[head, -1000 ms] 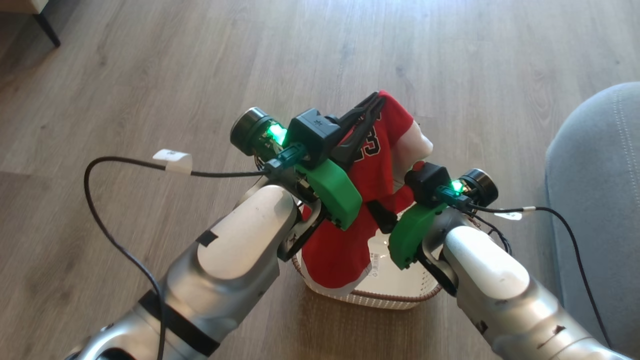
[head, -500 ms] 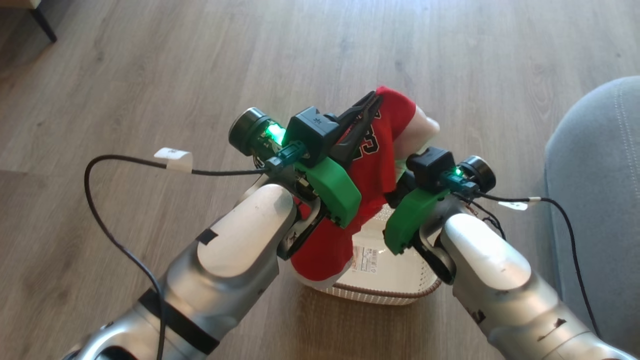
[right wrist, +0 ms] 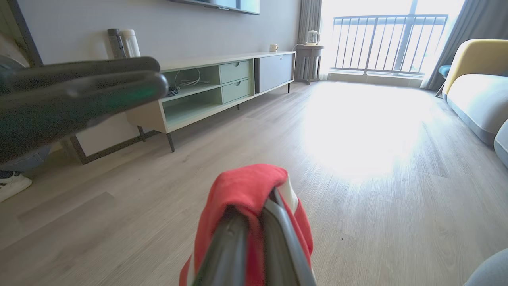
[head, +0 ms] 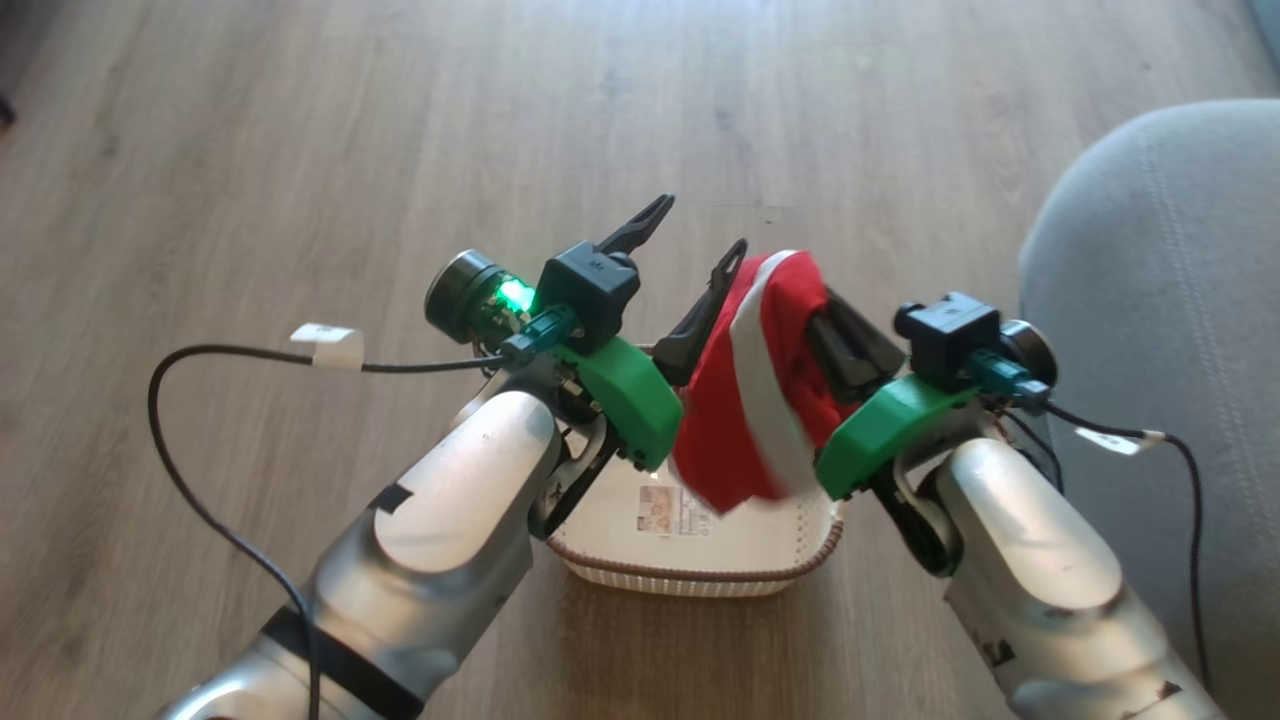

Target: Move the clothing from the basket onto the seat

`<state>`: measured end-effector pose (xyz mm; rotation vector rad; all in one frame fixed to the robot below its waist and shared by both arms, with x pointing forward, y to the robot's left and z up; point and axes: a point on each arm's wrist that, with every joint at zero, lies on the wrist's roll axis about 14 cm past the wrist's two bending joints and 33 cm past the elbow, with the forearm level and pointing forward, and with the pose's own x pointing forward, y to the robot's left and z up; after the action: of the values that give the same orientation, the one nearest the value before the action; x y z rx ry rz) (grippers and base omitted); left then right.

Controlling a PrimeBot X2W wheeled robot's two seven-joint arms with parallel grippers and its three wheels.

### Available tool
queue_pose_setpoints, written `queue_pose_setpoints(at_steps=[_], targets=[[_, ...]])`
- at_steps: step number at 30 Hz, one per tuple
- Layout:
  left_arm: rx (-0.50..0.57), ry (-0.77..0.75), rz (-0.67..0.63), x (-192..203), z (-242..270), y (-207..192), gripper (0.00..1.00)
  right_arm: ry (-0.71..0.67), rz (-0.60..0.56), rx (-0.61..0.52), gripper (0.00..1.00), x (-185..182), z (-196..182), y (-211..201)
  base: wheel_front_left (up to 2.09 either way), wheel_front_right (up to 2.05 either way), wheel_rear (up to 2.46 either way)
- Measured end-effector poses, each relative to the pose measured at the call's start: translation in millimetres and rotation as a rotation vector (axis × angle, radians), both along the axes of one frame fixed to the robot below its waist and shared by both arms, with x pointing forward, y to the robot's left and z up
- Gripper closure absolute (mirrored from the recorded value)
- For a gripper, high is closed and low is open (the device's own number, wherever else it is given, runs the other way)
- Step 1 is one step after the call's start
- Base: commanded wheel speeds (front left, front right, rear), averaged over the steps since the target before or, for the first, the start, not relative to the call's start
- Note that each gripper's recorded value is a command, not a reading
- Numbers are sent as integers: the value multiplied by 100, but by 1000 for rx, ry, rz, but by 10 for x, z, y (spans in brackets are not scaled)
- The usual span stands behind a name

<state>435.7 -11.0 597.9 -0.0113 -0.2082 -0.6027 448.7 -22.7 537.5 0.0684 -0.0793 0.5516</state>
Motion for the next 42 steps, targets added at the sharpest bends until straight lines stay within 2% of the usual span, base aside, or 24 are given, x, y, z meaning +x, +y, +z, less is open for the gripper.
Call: queue_pose_setpoints(at_steps=[12, 21, 29, 39, 42], targets=[[16, 72, -108, -9, -312, -357, 0, -53, -208, 48, 100, -68, 162, -781, 0, 0, 0], [14, 156, -242, -103, -606, -773, 0, -104, -382, 73, 100, -268, 312, -1431, 0, 0, 0], [15, 210, -375, -299, -775, -1178, 0, -136, -533, 83, 100, -599, 388, -1943, 0, 0, 0], [18, 207, -544, -633, -763, -1699, 0, -192, -708, 92, 100, -1107, 538, -2453, 0, 0, 0], [23, 203, -597, -754, -754, -1851, 0, -216, -790, 98, 100, -1314, 591, -2685, 0, 0, 0]])
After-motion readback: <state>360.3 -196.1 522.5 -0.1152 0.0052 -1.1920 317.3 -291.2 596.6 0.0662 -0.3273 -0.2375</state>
